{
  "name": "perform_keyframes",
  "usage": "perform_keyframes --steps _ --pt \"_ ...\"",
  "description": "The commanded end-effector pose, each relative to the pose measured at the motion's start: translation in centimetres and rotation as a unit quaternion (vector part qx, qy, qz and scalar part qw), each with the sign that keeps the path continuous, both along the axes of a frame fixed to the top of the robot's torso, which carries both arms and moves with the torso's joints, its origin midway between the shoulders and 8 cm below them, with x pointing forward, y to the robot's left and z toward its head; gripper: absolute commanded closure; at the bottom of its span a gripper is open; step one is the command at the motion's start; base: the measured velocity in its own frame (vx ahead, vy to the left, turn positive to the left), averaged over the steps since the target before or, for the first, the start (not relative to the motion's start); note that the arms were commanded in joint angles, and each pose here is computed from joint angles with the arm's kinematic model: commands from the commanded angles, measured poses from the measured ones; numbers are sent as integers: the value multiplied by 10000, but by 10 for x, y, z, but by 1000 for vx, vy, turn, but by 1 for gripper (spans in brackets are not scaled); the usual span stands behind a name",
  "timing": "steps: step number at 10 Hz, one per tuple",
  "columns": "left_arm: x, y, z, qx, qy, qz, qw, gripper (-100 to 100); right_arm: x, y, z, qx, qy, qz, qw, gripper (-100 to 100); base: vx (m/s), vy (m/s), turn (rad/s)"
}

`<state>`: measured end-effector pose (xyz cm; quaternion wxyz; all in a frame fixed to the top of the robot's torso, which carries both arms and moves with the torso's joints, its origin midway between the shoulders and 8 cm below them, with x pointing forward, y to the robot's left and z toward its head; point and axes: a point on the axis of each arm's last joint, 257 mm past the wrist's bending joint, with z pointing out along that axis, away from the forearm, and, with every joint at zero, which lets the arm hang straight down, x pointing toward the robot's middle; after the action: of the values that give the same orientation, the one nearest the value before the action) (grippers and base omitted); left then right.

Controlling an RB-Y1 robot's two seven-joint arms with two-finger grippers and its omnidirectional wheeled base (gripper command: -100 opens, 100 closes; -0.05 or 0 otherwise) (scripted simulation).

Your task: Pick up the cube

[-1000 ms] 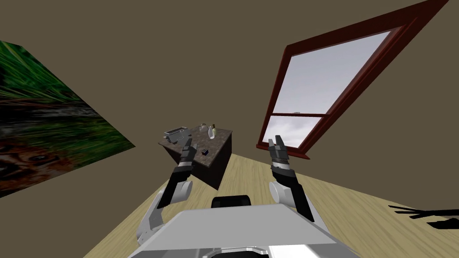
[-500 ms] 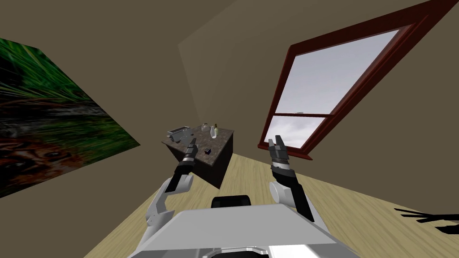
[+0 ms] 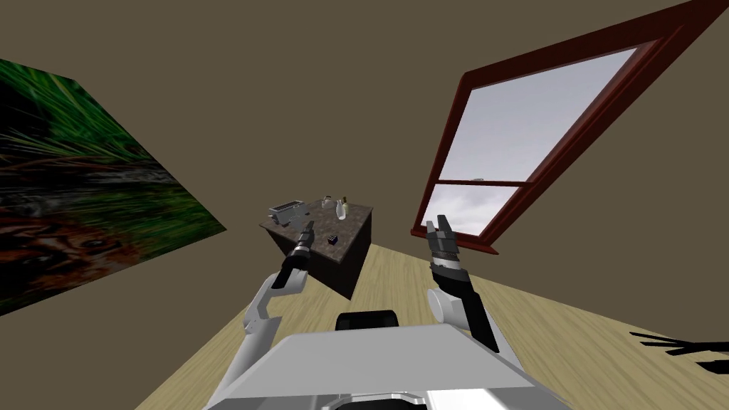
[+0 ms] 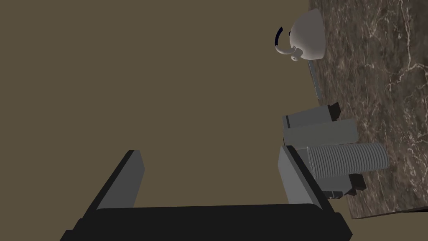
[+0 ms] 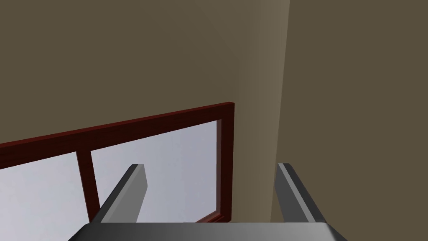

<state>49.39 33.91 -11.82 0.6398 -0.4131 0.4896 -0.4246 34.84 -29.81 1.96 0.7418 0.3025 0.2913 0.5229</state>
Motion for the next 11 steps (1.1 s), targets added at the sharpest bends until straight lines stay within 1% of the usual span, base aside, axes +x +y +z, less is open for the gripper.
perform_keyframes --steps 1,2,4,5,6,7,8,9,10,11 --pt "7 6 -12 31 222 85 9997 -100 0 0 0 0 0 0 10000 0 -1 37 -2" --pt "19 17 -19 128 379 186 9990 -100 0 0 0 0 0 0 10000 0 -9 43 -7" --pt "20 19 -27 99 533 230 9983 -100 0 0 0 0 0 0 10000 0 -4 23 -3" --pt "33 31 -35 177 714 346 9967 -100 0 0 0 0 0 0 10000 0 1 23 -8" --pt "33 33 -43 152 853 386 9955 -100 0 0 0 0 0 0 10000 0 3 29 -11" --pt "43 45 -46 229 982 499 9937 -100 0 0 0 0 0 0 10000 0 -2 34 -25" --pt "44 47 -56 199 1128 534 9920 -100 0 0 0 0 0 0 10000 0 0 34 -10" --pt "44 48 -59 189 1179 549 9913 -100 0 0 0 0 0 0 10000 0 1 18 1" --pt "54 60 -64 244 1352 676 9882 -100 0 0 0 0 0 0 10000 0 3 24 -24" --pt "54 63 -73 210 1509 716 9857 -100 0 0 0 0 0 0 10000 0 3 28 -18"
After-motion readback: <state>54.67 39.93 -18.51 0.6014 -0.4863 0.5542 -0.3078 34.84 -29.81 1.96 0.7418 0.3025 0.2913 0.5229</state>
